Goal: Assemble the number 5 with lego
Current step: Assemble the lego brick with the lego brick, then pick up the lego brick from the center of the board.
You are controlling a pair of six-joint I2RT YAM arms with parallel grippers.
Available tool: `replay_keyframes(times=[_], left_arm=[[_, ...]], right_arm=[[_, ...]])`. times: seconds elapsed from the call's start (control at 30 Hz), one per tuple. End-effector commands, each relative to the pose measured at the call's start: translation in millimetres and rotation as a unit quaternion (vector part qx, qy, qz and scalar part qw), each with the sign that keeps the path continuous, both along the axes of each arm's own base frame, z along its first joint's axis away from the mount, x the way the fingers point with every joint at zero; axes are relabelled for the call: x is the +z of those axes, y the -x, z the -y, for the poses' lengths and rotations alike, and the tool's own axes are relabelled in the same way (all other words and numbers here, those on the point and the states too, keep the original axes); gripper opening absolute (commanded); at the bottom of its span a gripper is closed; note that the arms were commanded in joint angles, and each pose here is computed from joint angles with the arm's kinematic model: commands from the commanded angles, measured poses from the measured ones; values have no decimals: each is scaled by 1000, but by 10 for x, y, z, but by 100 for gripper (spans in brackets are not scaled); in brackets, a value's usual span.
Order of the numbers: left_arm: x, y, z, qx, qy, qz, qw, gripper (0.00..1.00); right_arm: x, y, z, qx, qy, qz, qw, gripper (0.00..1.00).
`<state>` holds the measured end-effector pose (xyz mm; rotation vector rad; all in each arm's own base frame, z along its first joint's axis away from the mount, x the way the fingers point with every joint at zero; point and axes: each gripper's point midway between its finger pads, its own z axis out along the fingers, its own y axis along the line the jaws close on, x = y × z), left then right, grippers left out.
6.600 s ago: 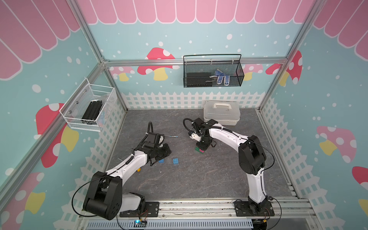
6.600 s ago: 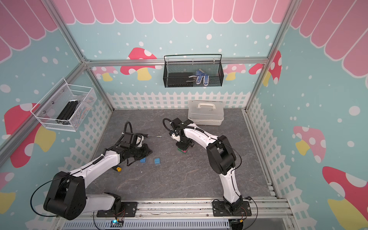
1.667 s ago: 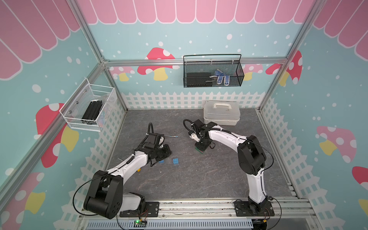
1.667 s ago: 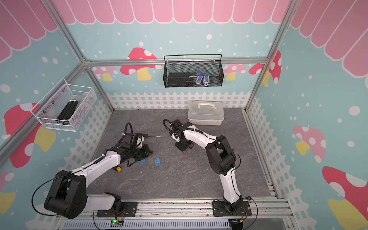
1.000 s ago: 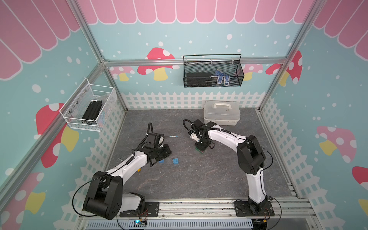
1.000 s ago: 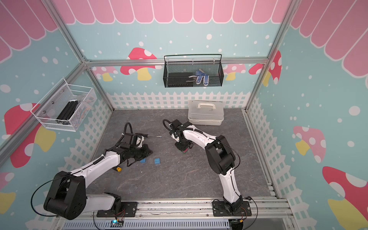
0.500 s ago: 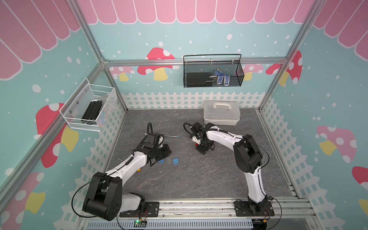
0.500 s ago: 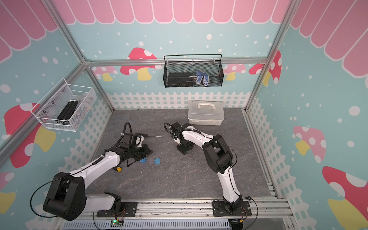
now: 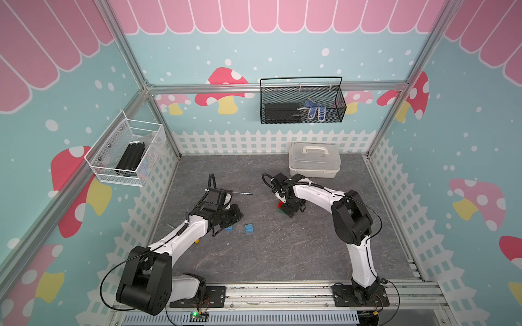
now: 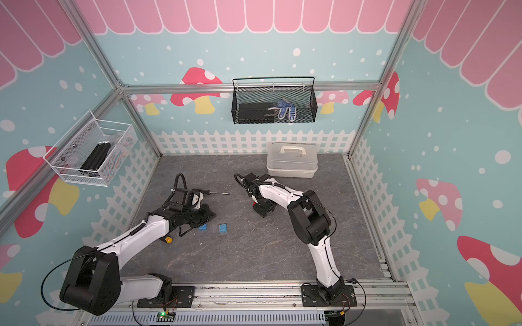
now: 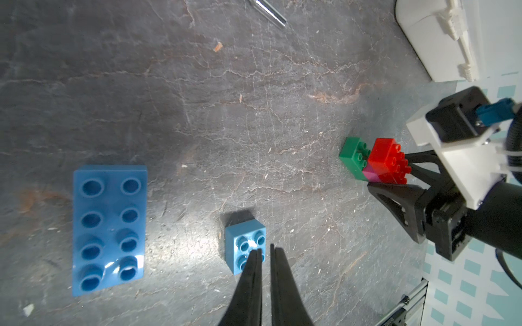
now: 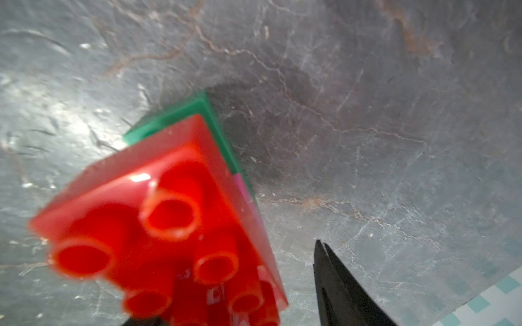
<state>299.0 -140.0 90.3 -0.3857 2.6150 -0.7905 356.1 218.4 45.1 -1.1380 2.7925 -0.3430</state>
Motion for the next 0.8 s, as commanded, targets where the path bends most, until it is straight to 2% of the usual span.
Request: replay_keyframes(times=[0.0, 0.13, 0.3, 0.37, 0.5, 0.63, 0.77], left_arm=[[-1, 46, -79, 7, -14, -1, 1000, 14], [-11, 67, -99, 8, -20, -3, 1000, 22], [-14, 103, -82, 3, -24, -6, 1000, 42], [-43, 122, -66, -1, -30, -11, 999, 46], [-109, 152, -8, -19, -66, -27, 997, 53], [-184, 157, 80, -39, -106, -43, 993, 55], [-236, 131, 190, -57, -145, -55, 986, 55]], right_arm=[[-24, -121, 225, -38, 17, 2, 999, 62], [19, -188, 292, -44, 18, 10, 999, 62], [130, -86, 268, -42, -3, 13, 999, 62], [229, 9, 274, -52, -22, 20, 998, 62], [402, 181, 324, -73, -58, 34, 995, 61], [438, 273, 385, -101, -95, 38, 990, 61], [478, 260, 391, -150, -188, 26, 970, 58]])
